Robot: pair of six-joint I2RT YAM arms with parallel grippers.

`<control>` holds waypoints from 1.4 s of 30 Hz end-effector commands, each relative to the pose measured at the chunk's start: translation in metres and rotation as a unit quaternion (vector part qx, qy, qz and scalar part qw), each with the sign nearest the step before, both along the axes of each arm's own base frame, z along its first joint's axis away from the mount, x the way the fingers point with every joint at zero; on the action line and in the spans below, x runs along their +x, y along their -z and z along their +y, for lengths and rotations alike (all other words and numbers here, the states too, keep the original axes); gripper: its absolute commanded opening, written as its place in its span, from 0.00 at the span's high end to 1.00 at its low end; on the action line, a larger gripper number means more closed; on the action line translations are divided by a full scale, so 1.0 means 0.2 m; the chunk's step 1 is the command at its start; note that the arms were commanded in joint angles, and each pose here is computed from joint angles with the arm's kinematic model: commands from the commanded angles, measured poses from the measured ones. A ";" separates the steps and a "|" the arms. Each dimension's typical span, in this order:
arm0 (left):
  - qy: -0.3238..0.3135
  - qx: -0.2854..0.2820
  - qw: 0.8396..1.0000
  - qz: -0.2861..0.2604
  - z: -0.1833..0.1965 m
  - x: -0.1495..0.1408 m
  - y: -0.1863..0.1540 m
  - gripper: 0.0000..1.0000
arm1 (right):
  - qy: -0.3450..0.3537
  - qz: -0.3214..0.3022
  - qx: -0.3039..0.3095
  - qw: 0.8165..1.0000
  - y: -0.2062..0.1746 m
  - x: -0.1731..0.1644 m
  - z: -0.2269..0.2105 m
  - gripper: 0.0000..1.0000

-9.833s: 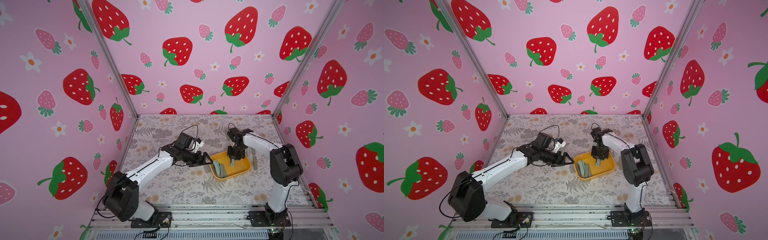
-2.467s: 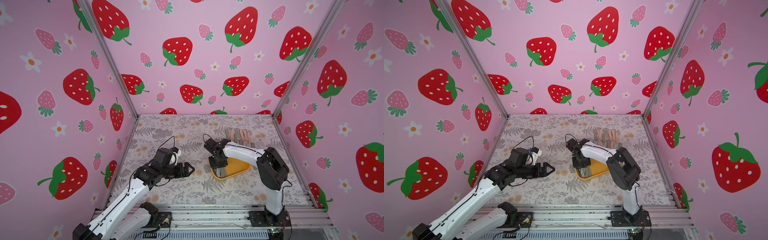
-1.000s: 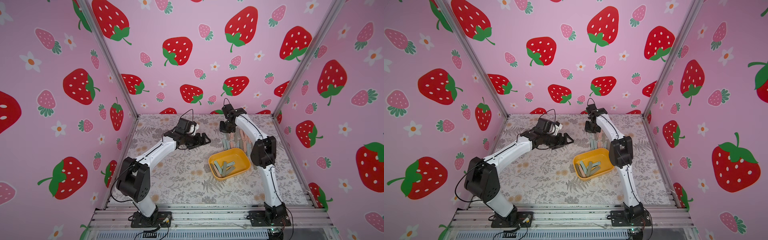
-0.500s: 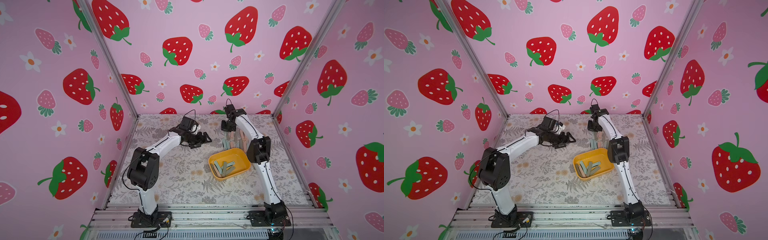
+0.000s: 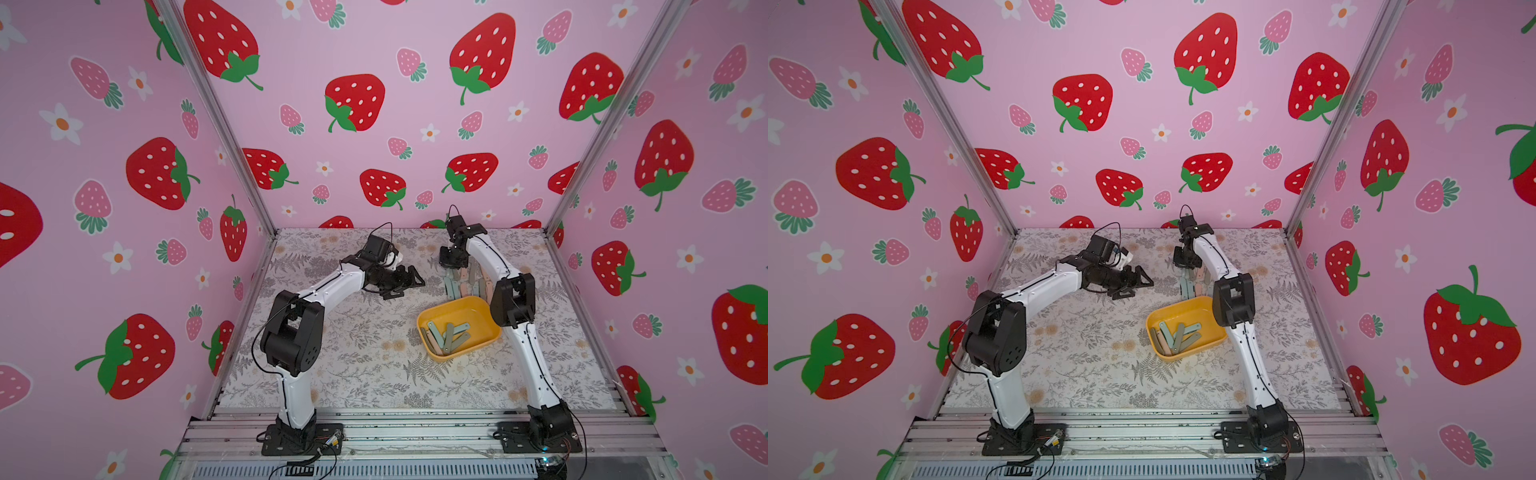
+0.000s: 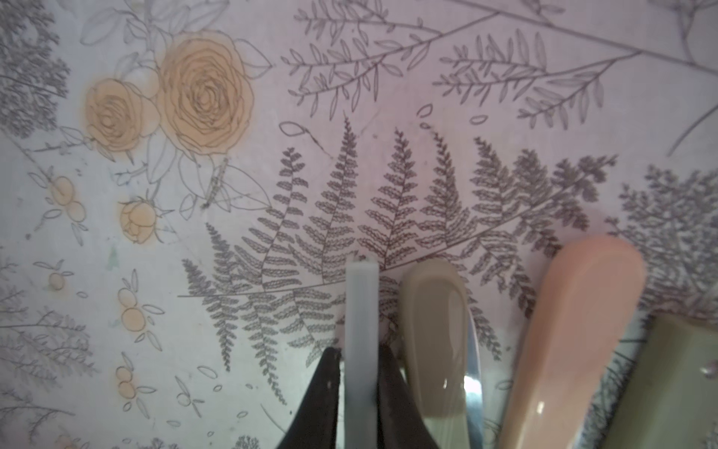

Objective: Take the fruit knife out of the storage box
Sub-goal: Place the fruit knife at the center of the board, then pick up the fruit knife from the storage box.

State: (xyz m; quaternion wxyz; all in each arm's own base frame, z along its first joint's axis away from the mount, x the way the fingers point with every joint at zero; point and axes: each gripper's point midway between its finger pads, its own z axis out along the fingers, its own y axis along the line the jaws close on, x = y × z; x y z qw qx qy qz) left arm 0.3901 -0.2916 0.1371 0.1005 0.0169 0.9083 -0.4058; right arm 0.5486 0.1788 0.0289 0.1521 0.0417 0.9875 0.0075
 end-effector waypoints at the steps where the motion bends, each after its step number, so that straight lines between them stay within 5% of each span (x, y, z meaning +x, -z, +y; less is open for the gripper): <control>1: 0.004 -0.015 1.000 -0.003 -0.01 0.01 -0.04 0.08 | -0.005 0.008 0.001 1.000 0.05 -0.01 0.00 0.77; 10: 0.001 -0.023 1.000 0.000 -0.01 -0.01 -0.04 0.08 | -0.024 -0.015 -0.012 1.000 -0.09 -0.01 0.03 0.51; 22: -0.001 -0.022 1.000 -0.021 0.06 -0.13 -0.13 0.08 | -0.044 -0.063 -0.037 0.996 -0.47 -0.15 0.08 0.51; 30: 0.025 0.004 0.999 -0.045 0.14 -0.39 -0.17 0.08 | -0.039 -0.041 -0.040 0.998 -0.57 -0.57 0.07 0.54; 42: 0.048 0.018 0.998 -0.045 0.22 -0.80 -0.09 0.08 | -0.024 0.034 -0.078 0.996 -0.35 -1.26 0.05 0.54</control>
